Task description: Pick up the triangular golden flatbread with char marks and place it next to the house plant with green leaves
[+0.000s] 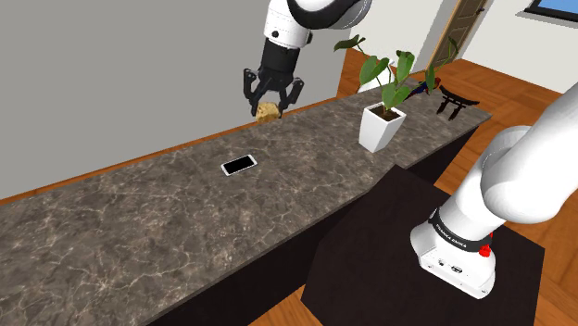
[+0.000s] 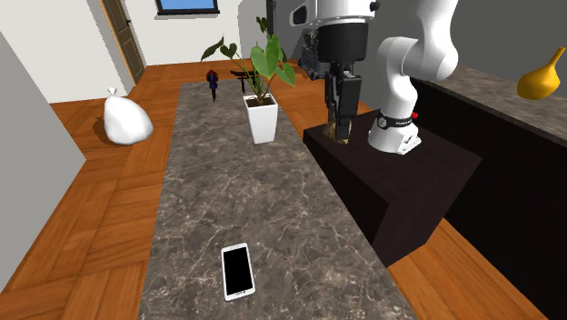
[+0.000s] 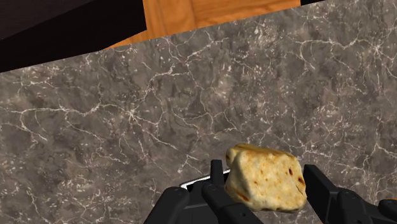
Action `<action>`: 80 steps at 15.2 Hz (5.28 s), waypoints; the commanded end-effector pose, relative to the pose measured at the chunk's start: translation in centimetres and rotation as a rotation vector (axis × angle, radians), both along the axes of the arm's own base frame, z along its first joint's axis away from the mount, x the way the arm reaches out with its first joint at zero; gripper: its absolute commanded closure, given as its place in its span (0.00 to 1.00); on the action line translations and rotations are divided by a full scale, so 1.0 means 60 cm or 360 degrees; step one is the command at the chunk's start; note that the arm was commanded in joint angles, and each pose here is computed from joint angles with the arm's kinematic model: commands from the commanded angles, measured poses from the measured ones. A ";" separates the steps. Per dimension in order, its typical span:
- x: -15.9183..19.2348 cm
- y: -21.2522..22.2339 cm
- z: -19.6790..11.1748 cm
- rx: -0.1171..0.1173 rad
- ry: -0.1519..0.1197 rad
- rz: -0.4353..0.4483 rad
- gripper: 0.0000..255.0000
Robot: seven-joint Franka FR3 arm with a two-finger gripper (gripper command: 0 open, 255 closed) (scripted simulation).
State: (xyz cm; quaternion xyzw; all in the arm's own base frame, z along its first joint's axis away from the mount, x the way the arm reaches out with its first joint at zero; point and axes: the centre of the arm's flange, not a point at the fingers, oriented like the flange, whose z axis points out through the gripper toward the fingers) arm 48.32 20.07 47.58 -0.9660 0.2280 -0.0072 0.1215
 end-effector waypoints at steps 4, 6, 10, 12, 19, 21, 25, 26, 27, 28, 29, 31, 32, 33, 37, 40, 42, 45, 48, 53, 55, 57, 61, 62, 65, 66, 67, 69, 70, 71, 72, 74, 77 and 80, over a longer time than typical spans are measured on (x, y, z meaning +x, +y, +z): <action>0.001 0.000 0.045 0.0000 0.0001 0.0000 1.00; 0.001 0.000 0.063 0.0000 0.0001 0.0000 1.00; 0.001 0.000 0.098 0.0000 0.0001 0.0000 1.00; 0.001 0.000 0.116 0.0000 0.0001 0.0000 1.00; 0.001 0.000 0.177 0.0000 0.0001 0.0000 1.00; 0.001 0.000 0.195 0.0000 0.0001 0.0000 1.00; 0.001 0.000 0.230 0.0000 0.0001 0.0000 1.00; 0.001 0.000 0.239 0.0000 0.0001 0.0000 1.00; 0.001 0.000 0.248 0.0000 0.0001 0.0000 1.00; 0.001 0.000 0.257 0.0000 0.0001 0.0000 1.00; 0.001 0.000 0.265 0.0000 0.0001 0.0000 1.00; 0.001 0.000 0.283 0.0000 0.0001 0.0000 1.00; 0.001 0.000 0.292 0.0000 0.0001 0.0000 1.00; 0.001 0.000 0.301 0.0000 0.0001 0.0000 1.00; 0.000 -0.022 0.320 0.0000 0.0001 0.0000 1.00; -0.005 -0.088 0.320 0.0000 0.0001 0.0000 1.00; -0.008 -0.132 0.320 0.0000 0.0001 0.0000 1.00; -0.013 -0.198 0.320 0.0000 0.0001 0.0000 1.00; -0.018 -0.264 0.321 0.0000 0.0001 0.0000 1.00; -0.026 -0.373 0.321 0.0000 0.0001 0.0000 1.00; -0.029 -0.417 0.321 0.0000 0.0001 0.0000 1.00; -0.033 -0.461 0.321 0.0000 0.0001 0.0000 1.00; -0.039 -0.548 0.321 0.0000 0.0001 0.0000 1.00; -0.039 -0.548 0.313 0.0000 0.0001 0.0000 1.00; -0.039 -0.548 0.286 0.0000 0.0001 0.0000 1.00; -0.039 -0.548 0.277 0.0000 0.0001 0.0000 1.00; -0.039 -0.548 0.269 0.0000 0.0001 0.0000 1.00; -0.039 -0.548 0.251 0.0000 0.0001 0.0000 1.00; -0.039 -0.548 0.242 0.0000 0.0001 0.0000 1.00; -0.039 -0.548 0.233 0.0000 0.0001 0.0000 1.00; -0.039 -0.548 0.225 0.0000 0.0001 0.0000 1.00; -0.039 -0.548 0.207 0.0000 0.0001 0.0000 1.00; -0.039 -0.548 0.181 0.0000 0.0001 0.0000 1.00; -0.039 -0.548 0.154 0.0000 0.0001 0.0000 1.00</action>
